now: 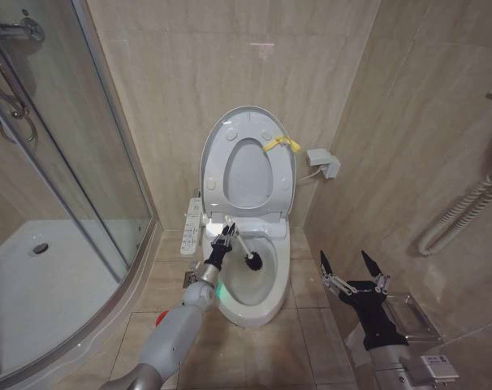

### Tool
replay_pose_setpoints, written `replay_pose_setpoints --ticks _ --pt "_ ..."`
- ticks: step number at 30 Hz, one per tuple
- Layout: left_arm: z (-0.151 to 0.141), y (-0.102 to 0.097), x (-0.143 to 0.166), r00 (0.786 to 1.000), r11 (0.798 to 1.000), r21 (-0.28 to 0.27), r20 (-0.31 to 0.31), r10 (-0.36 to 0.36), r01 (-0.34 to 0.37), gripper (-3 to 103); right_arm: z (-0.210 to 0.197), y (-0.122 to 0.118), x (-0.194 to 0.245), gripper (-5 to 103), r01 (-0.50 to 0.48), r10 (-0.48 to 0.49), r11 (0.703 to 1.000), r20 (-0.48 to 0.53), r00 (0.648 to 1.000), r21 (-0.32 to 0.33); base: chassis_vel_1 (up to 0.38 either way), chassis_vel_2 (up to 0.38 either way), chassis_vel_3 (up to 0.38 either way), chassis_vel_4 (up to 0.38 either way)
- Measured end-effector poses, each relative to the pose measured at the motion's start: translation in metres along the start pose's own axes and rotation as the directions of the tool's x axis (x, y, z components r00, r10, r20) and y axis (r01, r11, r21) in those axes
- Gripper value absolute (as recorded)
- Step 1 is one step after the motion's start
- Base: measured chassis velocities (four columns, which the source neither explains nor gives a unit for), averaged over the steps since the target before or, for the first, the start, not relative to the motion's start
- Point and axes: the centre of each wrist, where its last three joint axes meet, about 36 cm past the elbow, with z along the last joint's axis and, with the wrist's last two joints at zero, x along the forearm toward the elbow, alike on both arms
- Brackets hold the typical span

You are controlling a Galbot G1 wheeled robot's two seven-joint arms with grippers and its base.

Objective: Open the toilet lid, clean the toilet bowl with a toilet brush, close the toilet lid, and flush.

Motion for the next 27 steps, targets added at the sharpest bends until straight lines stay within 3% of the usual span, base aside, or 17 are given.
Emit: replay_pose_setpoints --ticks 3,5,7,10,14,16,19,21,23,24,25,27 --pt "0.005 0.001 0.009 0.999 0.999 -0.029 -0.020 0.030 -0.030 19 0.000 0.000 0.000 100 0.000 0.000 1.000 0.000 1.000 0.000 0.000 0.000 0.000 0.000" --pt "0.008 -0.002 0.011 0.999 0.999 -0.018 -0.022 0.032 -0.032 19 0.000 0.000 0.000 100 0.000 0.000 1.000 0.000 1.000 0.000 0.000 0.000 0.000 0.000" --pt "0.008 -0.006 0.009 1.000 1.000 0.008 -0.013 0.025 -0.025 19 0.000 0.000 0.000 100 0.000 0.000 1.000 0.000 1.000 0.000 0.000 0.000 0.000 0.000" --pt "0.011 -0.024 -0.003 0.999 0.993 0.118 0.026 -0.026 0.023 19 0.000 0.000 0.000 100 0.000 0.000 1.000 0.000 1.000 0.000 0.000 0.000 0.000 0.000" --pt "0.007 -0.031 -0.016 0.996 0.983 0.176 0.061 -0.067 0.056 19 0.000 0.000 0.000 100 0.000 0.000 1.000 0.000 1.000 0.000 0.000 0.000 0.000 0.000" --pt "0.007 -0.030 -0.017 0.995 0.982 0.179 0.065 -0.074 0.061 19 0.000 0.000 0.000 100 0.000 0.000 1.000 0.000 1.000 0.000 0.000 0.000 0.000 0.000" --pt "0.007 -0.025 -0.018 0.994 0.983 0.170 0.072 -0.084 0.071 19 0.000 0.000 0.000 100 0.000 0.000 1.000 0.000 1.000 0.000 0.000 0.000 0.000 0.000" --pt "0.012 -0.019 -0.013 0.995 0.988 0.136 0.058 -0.075 0.067 19 0.000 0.000 0.000 100 0.000 0.000 1.000 0.000 1.000 0.000 0.000 0.000 0.000 0.000" --pt "0.019 -0.011 -0.005 0.999 0.998 0.047 0.019 -0.037 0.036 19 0.000 0.000 0.000 100 0.000 0.000 1.000 0.000 1.000 0.000 0.000 0.000 0.000 0.000" --pt "0.019 -0.011 -0.005 0.999 0.998 0.047 0.019 -0.037 0.036 19 0.000 0.000 0.000 100 0.000 0.000 1.000 0.000 1.000 0.000 0.000 0.000 0.000 0.000" --pt "0.022 -0.008 -0.001 1.000 1.000 -0.005 -0.001 -0.010 0.010 19 0.000 0.000 0.000 100 0.000 0.000 1.000 0.000 1.000 0.000 0.000 0.000 0.000 0.000" --pt "0.023 -0.009 0.000 1.000 0.999 -0.046 -0.016 0.020 -0.021 19 0.000 0.000 0.000 100 0.000 0.000 1.000 0.000 1.000 0.000 0.000 0.000 0.000 0.000"
